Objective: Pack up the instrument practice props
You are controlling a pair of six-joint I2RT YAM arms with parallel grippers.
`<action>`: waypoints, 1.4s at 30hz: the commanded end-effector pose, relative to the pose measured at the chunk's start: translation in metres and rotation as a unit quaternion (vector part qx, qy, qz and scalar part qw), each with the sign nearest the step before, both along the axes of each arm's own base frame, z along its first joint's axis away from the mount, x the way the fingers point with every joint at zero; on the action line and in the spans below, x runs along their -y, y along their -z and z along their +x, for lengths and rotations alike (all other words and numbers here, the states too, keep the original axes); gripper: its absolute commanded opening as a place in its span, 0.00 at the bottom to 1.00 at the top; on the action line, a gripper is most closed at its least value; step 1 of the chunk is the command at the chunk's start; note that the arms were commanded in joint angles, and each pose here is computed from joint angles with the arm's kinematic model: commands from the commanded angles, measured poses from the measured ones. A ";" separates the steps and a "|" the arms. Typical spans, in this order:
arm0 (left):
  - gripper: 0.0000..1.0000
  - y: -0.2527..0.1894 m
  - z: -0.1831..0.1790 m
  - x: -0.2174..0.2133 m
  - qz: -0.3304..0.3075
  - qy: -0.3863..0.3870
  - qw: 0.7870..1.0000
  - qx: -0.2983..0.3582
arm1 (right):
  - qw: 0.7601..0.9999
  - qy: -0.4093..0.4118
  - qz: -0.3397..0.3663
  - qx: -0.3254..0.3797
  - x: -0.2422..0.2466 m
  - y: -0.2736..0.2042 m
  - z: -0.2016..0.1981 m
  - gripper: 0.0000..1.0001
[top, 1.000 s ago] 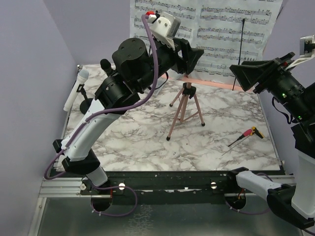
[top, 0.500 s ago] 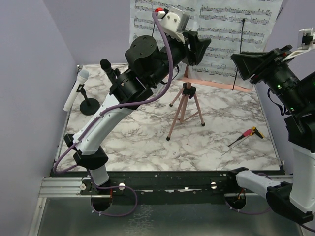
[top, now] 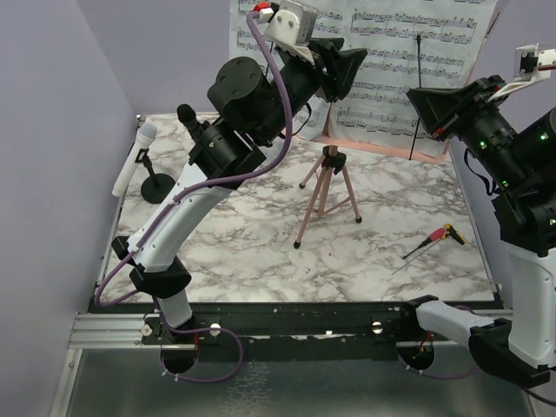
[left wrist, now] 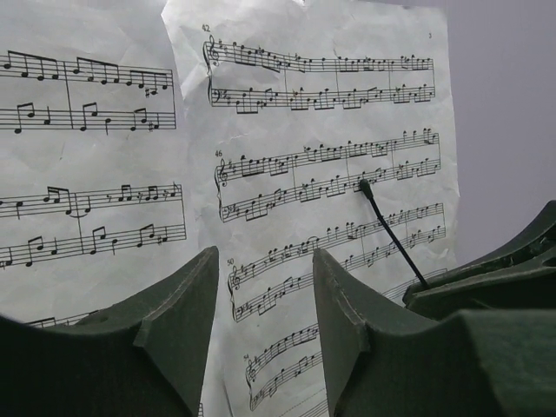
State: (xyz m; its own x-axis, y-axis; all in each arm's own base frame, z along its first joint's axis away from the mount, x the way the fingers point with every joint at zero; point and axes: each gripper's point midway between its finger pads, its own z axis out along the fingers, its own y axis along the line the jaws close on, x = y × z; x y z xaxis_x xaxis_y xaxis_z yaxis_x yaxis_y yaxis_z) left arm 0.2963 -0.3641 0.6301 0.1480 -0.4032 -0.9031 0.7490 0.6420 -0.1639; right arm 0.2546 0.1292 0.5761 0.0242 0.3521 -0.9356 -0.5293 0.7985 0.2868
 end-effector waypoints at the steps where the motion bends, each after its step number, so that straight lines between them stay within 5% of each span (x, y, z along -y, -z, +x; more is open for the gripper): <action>1: 0.48 -0.010 0.001 0.005 -0.022 0.020 1.000 0.011 | 1.000 -0.001 0.007 0.018 0.000 -0.008 -0.002 0.18; 22: 0.52 -0.003 0.029 -0.013 -0.052 -0.031 0.998 -0.014 | 1.000 0.004 0.009 0.025 0.003 -0.006 -0.004 0.10; 42: 0.57 -0.009 0.019 -0.031 -0.075 -0.039 0.996 -0.010 | 0.999 0.000 0.013 0.039 0.001 -0.006 -0.005 0.04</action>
